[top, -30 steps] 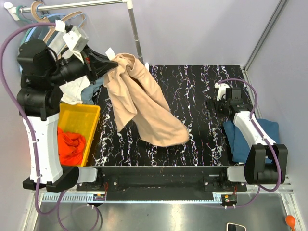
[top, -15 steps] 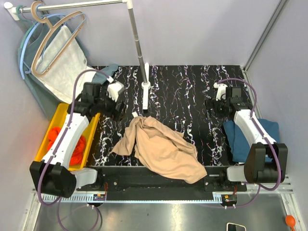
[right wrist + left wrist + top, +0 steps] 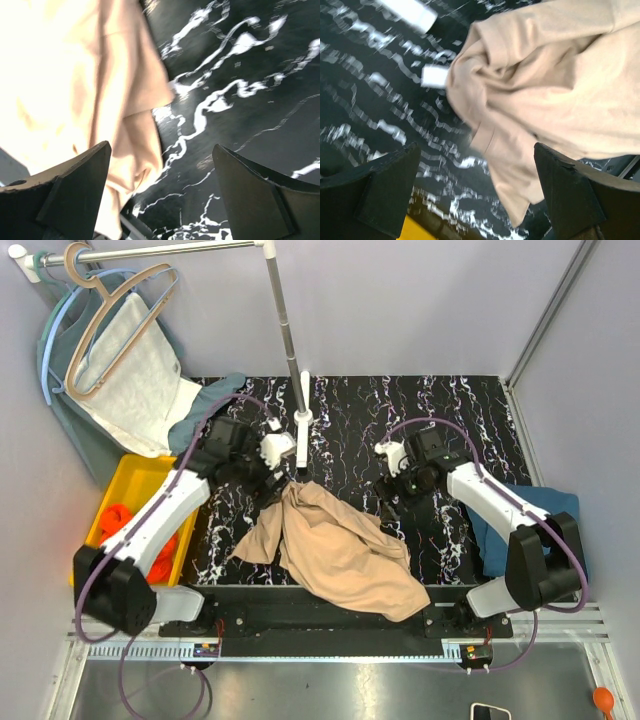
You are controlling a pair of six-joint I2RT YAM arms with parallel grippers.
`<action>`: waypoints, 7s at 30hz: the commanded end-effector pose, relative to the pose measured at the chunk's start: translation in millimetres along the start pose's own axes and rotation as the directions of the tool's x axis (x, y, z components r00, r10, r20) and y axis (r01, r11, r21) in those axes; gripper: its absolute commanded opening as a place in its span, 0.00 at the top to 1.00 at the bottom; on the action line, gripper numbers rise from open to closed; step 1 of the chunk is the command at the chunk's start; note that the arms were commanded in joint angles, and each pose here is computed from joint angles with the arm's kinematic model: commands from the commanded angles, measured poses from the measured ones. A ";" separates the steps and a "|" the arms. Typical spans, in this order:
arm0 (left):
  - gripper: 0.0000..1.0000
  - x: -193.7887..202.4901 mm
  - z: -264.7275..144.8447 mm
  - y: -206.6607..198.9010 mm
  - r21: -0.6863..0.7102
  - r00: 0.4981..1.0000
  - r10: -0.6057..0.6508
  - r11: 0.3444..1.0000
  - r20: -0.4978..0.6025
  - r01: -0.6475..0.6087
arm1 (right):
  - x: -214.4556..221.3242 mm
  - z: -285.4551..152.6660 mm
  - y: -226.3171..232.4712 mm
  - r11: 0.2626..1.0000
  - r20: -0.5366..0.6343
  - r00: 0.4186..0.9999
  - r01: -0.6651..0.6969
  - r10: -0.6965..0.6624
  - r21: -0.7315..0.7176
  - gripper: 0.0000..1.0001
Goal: Fold and stack the t-shirts
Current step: Move the tshirt to the center of the board, then flatten the tshirt out
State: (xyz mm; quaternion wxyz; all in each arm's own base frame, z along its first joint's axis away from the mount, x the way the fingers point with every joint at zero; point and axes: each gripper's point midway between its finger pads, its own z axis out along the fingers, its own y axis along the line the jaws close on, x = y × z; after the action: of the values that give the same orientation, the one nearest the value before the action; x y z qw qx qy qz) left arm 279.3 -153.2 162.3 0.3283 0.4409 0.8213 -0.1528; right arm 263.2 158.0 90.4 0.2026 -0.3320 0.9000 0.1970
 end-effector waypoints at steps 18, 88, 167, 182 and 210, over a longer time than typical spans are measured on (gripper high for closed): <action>0.01 75.5 40.7 35.0 -0.215 0.961 0.087 0.966 -0.262 -0.146 | -9.8 61.1 59.7 0.958 -0.150 0.970 0.149 -0.189 -0.245 0.42; 0.41 43.5 125.0 35.2 -0.030 0.966 0.108 0.992 -0.235 -0.119 | -115.4 -18.4 -51.4 0.845 -0.033 0.976 0.202 -0.215 0.495 0.00; 1.00 -257.4 -177.2 84.1 -0.706 0.842 0.465 0.691 0.274 -0.152 | 29.8 57.0 103.6 0.778 -0.267 0.758 0.626 -0.595 0.043 0.14; 1.00 -210.9 -137.9 86.1 -0.696 0.879 0.440 0.690 0.184 -0.199 | -6.0 78.9 71.3 0.742 -0.240 0.763 0.643 -0.600 0.191 0.14; 1.00 -193.5 -226.7 132.1 -0.880 0.906 0.356 0.473 0.228 0.036 | -160.1 -153.2 -34.3 0.501 -0.007 0.816 0.362 -0.578 0.786 1.00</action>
State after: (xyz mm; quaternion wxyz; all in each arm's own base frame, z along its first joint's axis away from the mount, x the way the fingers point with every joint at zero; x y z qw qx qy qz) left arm 382.7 -110.4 372.3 0.5769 0.3621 0.7023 0.2069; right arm 327.1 180.8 151.3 0.3432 -0.5032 0.7812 -0.1367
